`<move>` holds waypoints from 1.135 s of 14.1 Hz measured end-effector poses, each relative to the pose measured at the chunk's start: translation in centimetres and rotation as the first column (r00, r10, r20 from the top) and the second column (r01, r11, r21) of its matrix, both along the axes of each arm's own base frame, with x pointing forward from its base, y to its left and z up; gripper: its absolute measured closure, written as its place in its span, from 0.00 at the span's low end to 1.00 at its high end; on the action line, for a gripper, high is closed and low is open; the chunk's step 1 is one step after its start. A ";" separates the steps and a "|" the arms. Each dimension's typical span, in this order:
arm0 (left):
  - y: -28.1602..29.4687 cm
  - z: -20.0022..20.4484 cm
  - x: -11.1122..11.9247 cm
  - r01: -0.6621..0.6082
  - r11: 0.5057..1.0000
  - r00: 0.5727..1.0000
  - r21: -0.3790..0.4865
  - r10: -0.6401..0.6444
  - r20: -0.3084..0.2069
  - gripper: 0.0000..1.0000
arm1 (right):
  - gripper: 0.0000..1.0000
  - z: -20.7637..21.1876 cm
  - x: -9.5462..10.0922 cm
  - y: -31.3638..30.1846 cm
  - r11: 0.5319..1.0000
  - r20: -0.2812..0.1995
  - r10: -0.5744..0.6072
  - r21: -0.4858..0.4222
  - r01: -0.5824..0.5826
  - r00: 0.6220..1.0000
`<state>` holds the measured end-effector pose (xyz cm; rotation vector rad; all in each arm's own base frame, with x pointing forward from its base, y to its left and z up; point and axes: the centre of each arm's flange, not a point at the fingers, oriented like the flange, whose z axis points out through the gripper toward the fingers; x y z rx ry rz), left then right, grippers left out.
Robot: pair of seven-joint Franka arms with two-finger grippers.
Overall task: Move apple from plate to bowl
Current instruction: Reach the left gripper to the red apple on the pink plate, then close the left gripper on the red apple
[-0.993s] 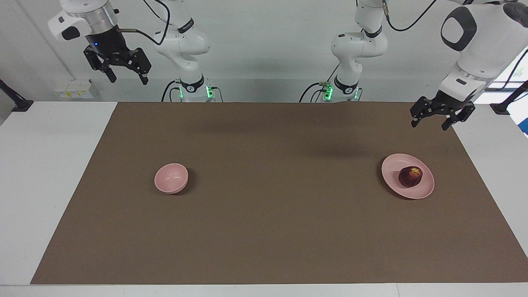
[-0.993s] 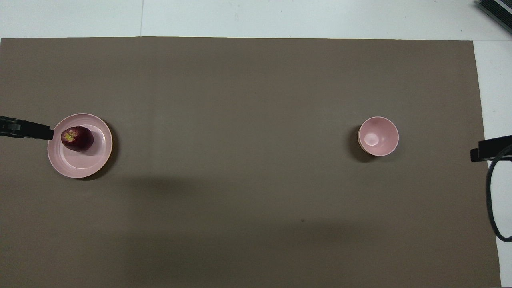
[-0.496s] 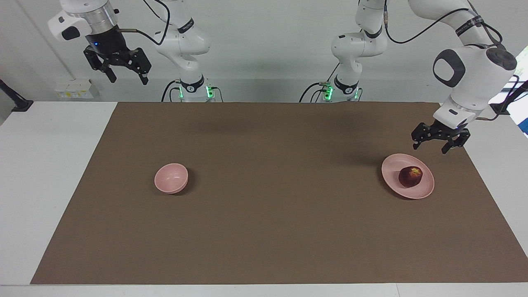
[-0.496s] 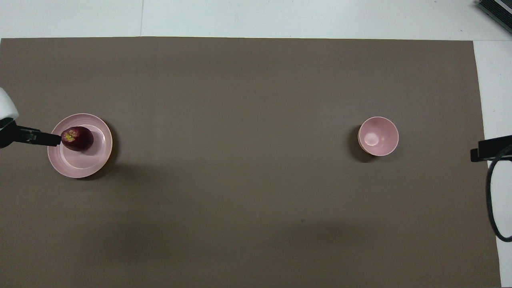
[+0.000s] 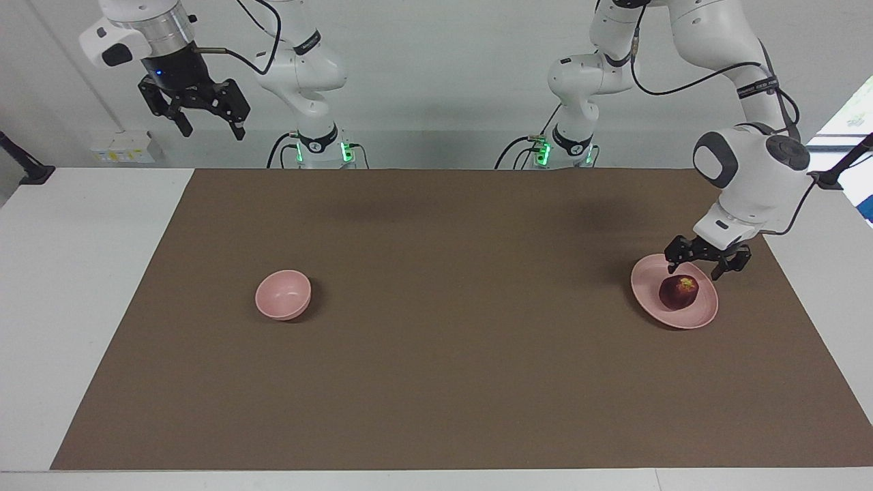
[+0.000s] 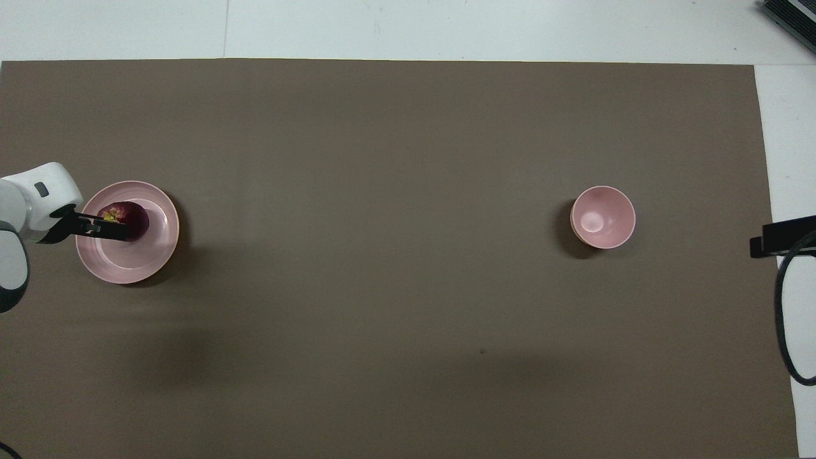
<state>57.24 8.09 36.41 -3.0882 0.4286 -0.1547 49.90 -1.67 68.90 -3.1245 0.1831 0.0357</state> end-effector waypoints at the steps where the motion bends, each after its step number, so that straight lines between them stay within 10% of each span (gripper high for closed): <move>1: -0.1 -0.7 0.2 0.002 1.000 1.000 0.002 -0.002 0.008 0.00 | 0.00 0.0 0.0 0.0 1.000 0.000 0.000 0.000 0.000 1.000; 9: -0.5 -1.8 0.8 -0.048 0.998 0.998 -0.039 0.050 0.039 0.00 | 0.00 0.0 0.0 0.0 1.000 0.000 0.000 0.000 0.000 1.000; 13: -1.0 -1.8 0.9 -0.064 0.997 0.997 -0.043 0.066 0.041 0.31 | 0.00 0.0 0.0 0.0 1.000 0.000 0.000 0.000 0.000 1.000; 16: -1.0 -1.7 0.9 -0.064 0.997 0.997 -0.043 0.066 0.041 0.32 | 0.00 0.0 0.0 0.0 1.000 0.000 0.000 0.000 0.000 1.000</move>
